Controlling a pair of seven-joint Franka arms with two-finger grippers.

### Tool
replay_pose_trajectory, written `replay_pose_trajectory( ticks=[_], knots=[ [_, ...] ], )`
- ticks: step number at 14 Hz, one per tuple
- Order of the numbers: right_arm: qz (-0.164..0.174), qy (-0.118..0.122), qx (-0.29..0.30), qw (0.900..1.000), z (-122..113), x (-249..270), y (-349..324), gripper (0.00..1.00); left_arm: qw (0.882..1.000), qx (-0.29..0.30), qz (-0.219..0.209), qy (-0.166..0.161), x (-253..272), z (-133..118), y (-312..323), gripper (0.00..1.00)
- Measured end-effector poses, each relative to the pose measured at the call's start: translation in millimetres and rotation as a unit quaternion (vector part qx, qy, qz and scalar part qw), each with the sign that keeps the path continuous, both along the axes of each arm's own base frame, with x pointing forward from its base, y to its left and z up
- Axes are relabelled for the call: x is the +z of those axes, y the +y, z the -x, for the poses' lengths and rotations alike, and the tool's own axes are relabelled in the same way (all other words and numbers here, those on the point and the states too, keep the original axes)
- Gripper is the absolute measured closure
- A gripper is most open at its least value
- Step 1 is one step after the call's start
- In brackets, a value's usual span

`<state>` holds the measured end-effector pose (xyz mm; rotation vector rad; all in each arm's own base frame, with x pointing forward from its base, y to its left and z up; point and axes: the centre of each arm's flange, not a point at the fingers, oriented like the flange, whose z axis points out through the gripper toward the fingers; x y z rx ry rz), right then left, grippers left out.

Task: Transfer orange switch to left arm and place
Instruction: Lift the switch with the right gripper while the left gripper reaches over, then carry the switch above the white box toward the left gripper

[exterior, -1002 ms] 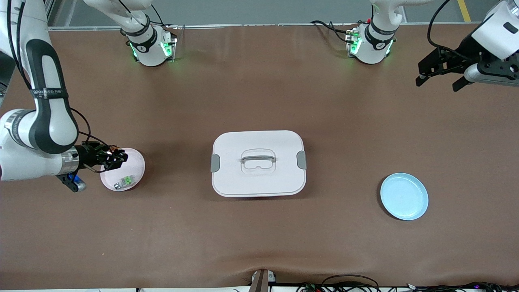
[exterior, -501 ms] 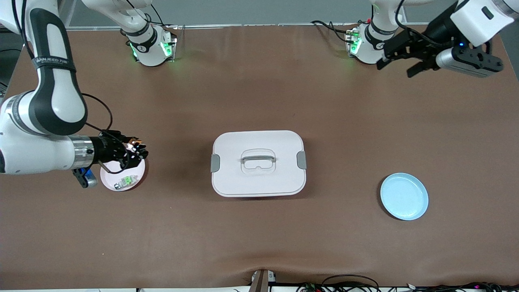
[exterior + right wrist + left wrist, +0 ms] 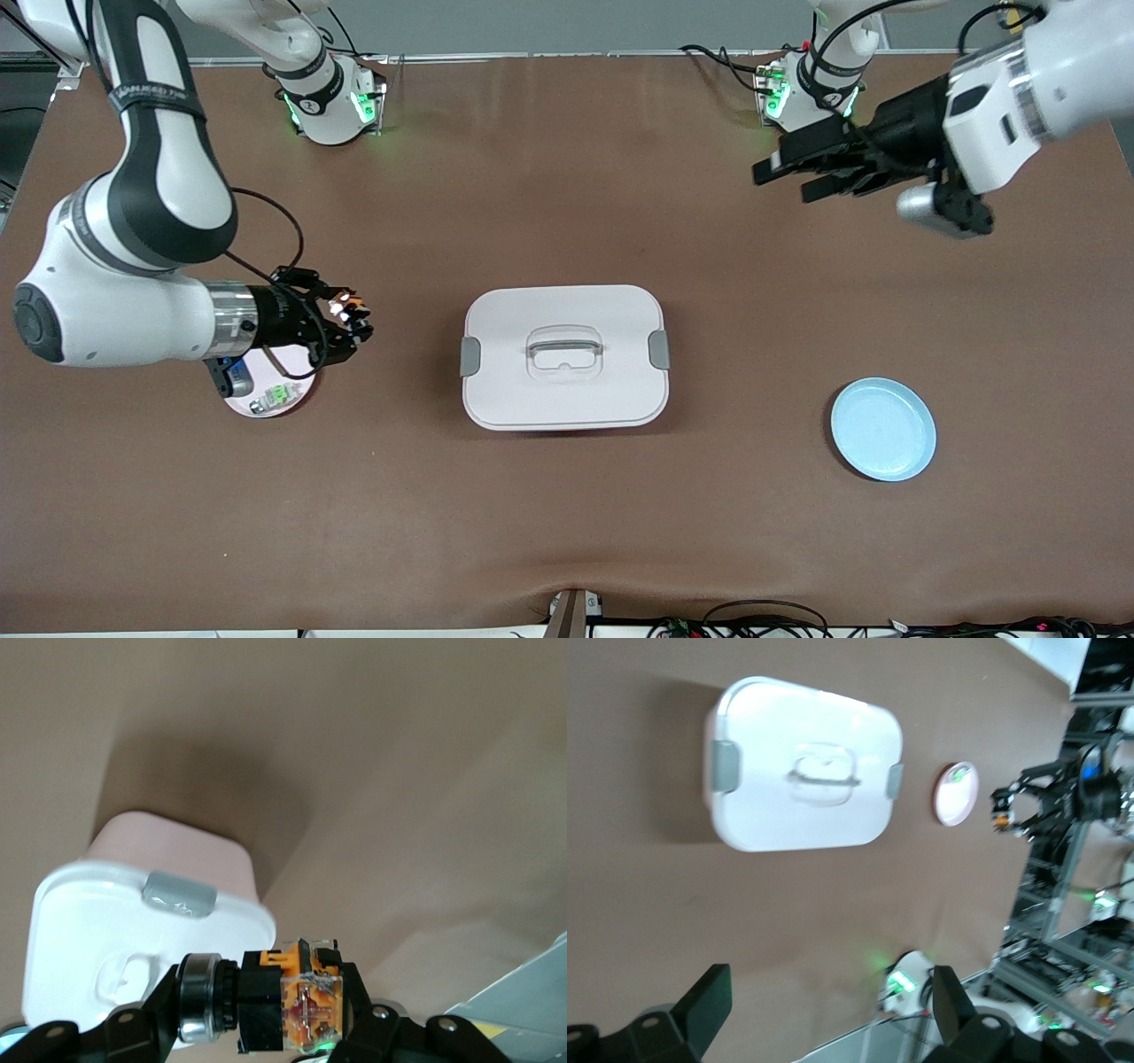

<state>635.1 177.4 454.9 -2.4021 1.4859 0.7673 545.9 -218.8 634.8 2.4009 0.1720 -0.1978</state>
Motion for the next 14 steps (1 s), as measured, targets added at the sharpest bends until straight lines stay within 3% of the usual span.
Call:
replay_pose_trajectory(
  ticks=[3,7,14],
  knots=[
    [0.005,0.007,-0.029,1.000,6.6,17.8,42.7,0.28,0.998,0.039,0.032,0.022,-18.7,-10.5,-44.0,0.00],
    [0.004,0.006,-0.074,0.997,11.8,43.9,83.4,0.28,0.994,0.080,0.044,0.051,-40.9,-10.0,-99.9,0.00],
    [0.004,0.018,-0.127,0.992,20.1,80.6,118.1,0.28,0.991,0.107,0.061,0.058,-98.3,-14.9,-167.1,0.00]
  ],
)
